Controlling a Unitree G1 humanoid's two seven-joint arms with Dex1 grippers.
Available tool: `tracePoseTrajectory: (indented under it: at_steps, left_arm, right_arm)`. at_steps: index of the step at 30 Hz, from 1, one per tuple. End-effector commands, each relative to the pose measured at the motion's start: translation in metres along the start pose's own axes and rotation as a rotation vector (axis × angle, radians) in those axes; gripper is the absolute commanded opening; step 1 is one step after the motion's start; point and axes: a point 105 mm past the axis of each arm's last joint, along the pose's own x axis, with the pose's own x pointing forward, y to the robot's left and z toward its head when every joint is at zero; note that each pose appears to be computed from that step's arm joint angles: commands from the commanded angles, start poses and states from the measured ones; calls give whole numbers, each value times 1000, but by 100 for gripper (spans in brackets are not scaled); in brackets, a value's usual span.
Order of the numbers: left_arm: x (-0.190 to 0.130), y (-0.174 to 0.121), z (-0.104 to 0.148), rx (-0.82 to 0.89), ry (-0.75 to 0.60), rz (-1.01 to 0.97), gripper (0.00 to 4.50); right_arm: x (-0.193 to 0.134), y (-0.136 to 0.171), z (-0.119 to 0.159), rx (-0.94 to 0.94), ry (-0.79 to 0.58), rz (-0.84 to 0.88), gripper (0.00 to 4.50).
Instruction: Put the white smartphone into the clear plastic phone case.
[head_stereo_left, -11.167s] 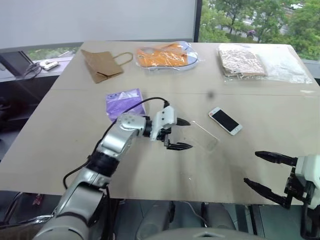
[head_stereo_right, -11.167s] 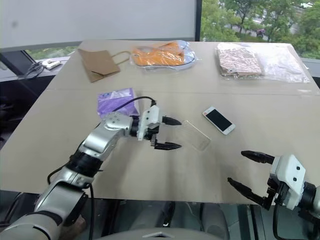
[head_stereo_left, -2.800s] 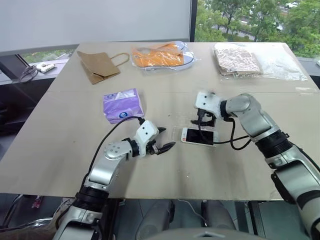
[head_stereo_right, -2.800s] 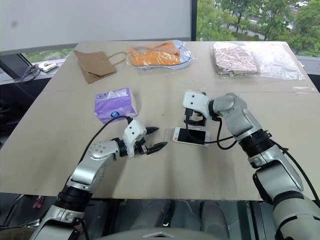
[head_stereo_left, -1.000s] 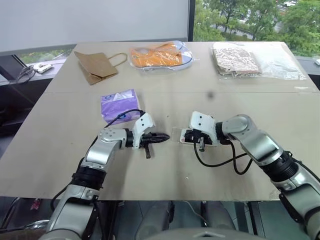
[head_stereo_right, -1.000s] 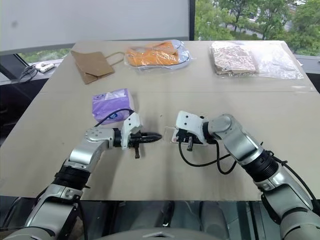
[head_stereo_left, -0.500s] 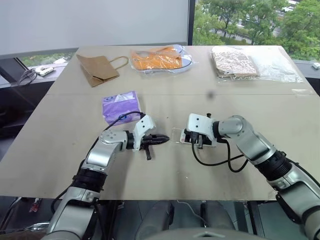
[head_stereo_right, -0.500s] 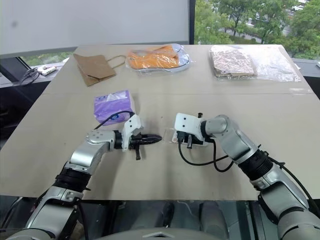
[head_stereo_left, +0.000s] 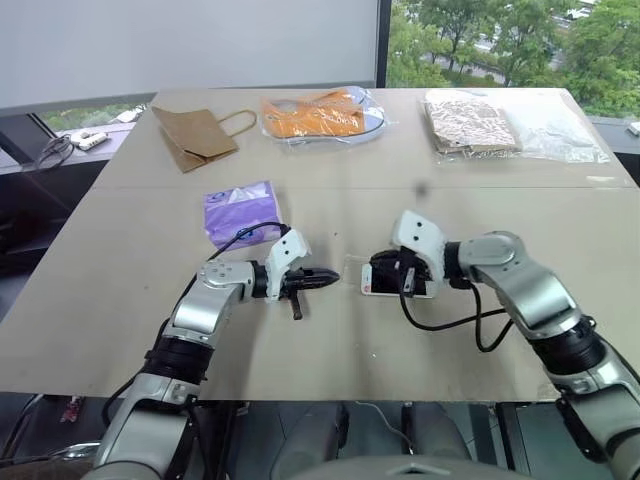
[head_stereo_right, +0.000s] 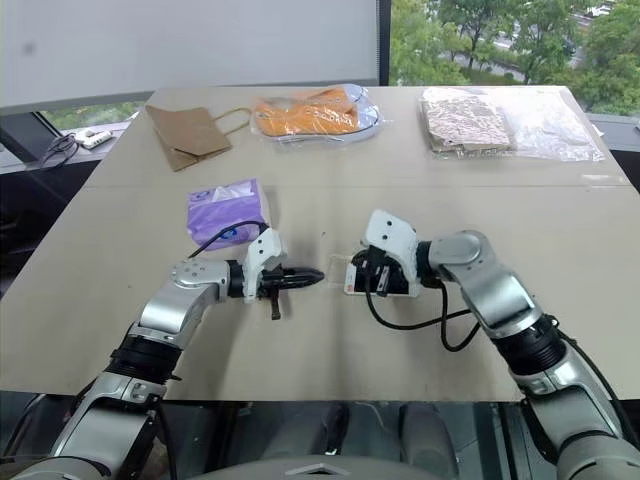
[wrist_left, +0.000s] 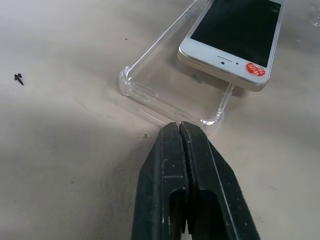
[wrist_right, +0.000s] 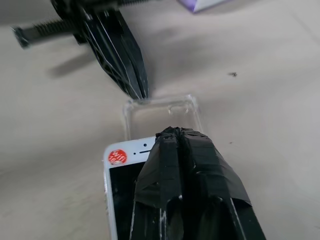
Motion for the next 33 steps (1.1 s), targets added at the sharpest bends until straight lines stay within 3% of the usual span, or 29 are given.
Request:
tracePoseTrajectory:
  at_steps: [1, 8, 15, 24, 33]
  left_arm:
    - [1, 1, 2, 16, -1, 3, 2]
    - [0, 3, 2, 18, 4, 4, 2]
    - [-1, 4, 2, 23, 9, 4, 2]
    - [-2, 4, 2, 27, 10, 9, 2]
    - [-2, 2, 1, 24, 6, 14, 2]
  right_arm:
    - [-13, 13, 7, -25, -10, 34, 0]
    - [-28, 50, -24, 40, 121, 174, 0]
    - [-22, 34, -48, 59, 191, 108, 0]
    - [-8, 0, -40, 43, 150, 9, 0]
    - [-12, 22, -18, 60, 50, 151, 0]
